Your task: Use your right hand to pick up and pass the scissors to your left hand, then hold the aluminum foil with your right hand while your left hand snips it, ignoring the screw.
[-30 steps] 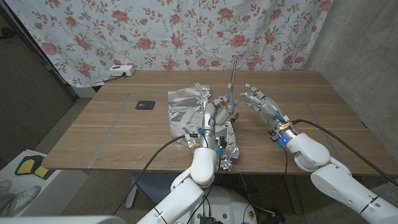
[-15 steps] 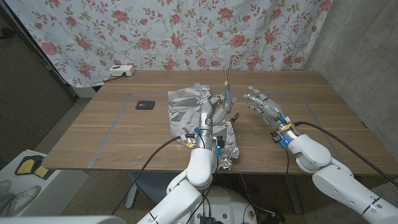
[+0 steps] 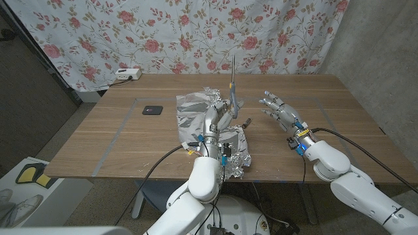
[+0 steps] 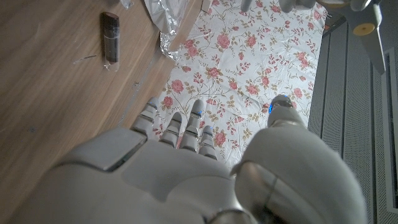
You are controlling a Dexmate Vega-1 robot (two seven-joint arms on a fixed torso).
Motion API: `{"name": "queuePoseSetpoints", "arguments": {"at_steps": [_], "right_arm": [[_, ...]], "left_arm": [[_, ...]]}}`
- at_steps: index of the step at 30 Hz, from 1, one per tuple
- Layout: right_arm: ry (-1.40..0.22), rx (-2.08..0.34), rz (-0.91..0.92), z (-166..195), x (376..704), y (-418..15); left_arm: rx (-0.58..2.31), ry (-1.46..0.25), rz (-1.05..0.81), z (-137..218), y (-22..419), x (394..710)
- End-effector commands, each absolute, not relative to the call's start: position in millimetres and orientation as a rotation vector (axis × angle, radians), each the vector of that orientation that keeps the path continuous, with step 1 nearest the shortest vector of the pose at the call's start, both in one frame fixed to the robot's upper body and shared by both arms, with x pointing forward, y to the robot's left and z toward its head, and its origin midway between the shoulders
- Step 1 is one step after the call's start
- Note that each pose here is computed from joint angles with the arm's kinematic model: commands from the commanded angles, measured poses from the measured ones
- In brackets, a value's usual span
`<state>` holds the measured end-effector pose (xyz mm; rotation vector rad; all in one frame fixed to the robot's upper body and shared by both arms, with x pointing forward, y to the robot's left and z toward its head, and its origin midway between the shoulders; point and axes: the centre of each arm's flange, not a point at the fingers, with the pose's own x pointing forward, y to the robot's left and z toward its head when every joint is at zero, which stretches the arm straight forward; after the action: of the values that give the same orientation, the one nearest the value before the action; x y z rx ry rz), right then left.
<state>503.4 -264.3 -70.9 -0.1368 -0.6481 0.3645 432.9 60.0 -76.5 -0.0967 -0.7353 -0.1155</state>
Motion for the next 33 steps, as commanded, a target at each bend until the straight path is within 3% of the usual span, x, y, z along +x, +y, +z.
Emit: {"name": "queuePoseSetpoints", "arguments": {"at_steps": [1, 13, 33], "right_arm": [[-0.617, -0.134, 0.353, -71.2, 507.6, -271.6], [-0.606, -0.126, 0.335, -72.2, 508.2, -275.7], [-0.587, -0.132, 0.327, -70.7, 514.5, -273.5]], "left_arm": [[-0.103, -0.654, -0.092, -75.7, 84.8, 413.4], [-0.149, -0.654, -0.038, -76.0, 113.3, 399.9], [-0.264, -0.473, -0.020, -92.7, 163.5, 410.4]]}}
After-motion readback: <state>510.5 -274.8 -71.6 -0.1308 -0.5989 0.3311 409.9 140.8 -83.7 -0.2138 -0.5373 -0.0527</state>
